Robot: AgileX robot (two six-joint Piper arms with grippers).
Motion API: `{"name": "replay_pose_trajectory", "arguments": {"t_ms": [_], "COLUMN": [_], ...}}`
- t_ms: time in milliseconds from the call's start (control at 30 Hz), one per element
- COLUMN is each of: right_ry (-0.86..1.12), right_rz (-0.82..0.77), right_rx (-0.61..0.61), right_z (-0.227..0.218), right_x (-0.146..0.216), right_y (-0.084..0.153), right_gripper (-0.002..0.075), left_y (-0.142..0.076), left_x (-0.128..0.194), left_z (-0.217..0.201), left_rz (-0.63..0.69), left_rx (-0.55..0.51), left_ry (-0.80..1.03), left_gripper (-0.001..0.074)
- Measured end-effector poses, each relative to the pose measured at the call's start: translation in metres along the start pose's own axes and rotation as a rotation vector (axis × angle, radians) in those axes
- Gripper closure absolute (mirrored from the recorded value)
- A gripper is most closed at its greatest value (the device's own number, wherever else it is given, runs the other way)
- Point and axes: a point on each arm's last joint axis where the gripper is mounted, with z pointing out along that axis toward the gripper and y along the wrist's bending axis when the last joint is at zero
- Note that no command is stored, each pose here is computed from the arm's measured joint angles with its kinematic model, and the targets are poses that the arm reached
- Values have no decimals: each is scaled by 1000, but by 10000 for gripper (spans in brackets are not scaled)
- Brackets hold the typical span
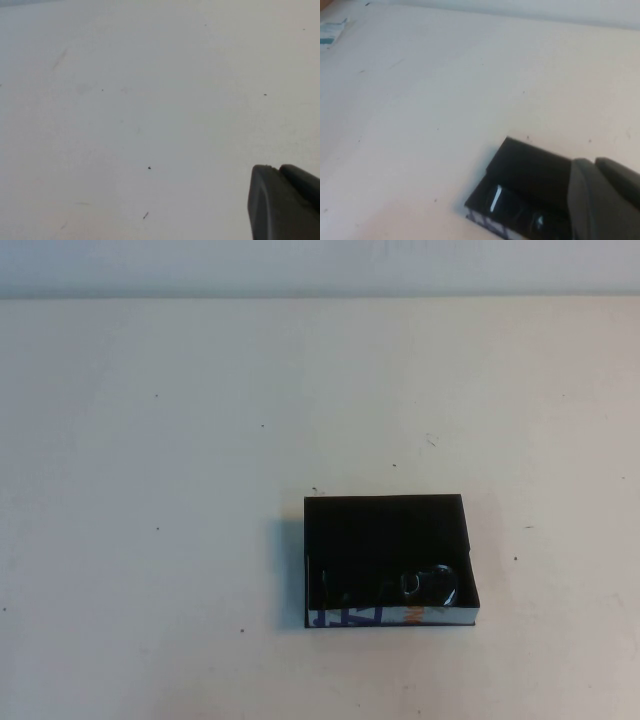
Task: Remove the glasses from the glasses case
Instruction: Pick up the glasses from the glasses case
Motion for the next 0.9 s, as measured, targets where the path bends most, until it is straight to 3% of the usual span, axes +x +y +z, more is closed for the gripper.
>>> {"name": "replay_pose_trajectory", "arguments": {"t_ms": [133, 233, 333, 467, 700, 900], "right_ry": [35, 146, 283, 399, 700, 870], "right_rz": [-39, -153, -260, -368, -644, -755], "right_rx": [-34, -151, -256, -299, -348, -349], "right_z": [22, 40, 63, 95, 159, 208], "right_x": [-40, -61, -72, -85, -58, -22], "right_y": [-12, -17, -29, -41, -29, -21], "right_gripper": [746, 746, 746, 746, 746, 746], "left_y": [0, 0, 0, 0, 0, 0], "left_x": [0, 0, 0, 0, 0, 0], "left_z": [0, 0, 0, 0, 0, 0], "left_rz": [0, 0, 0, 0, 0, 0], "left_rx": [0, 0, 0, 0, 0, 0], "left_ry": [0, 0, 0, 0, 0, 0], "left_gripper": [739, 739, 739, 740, 739, 739]}}
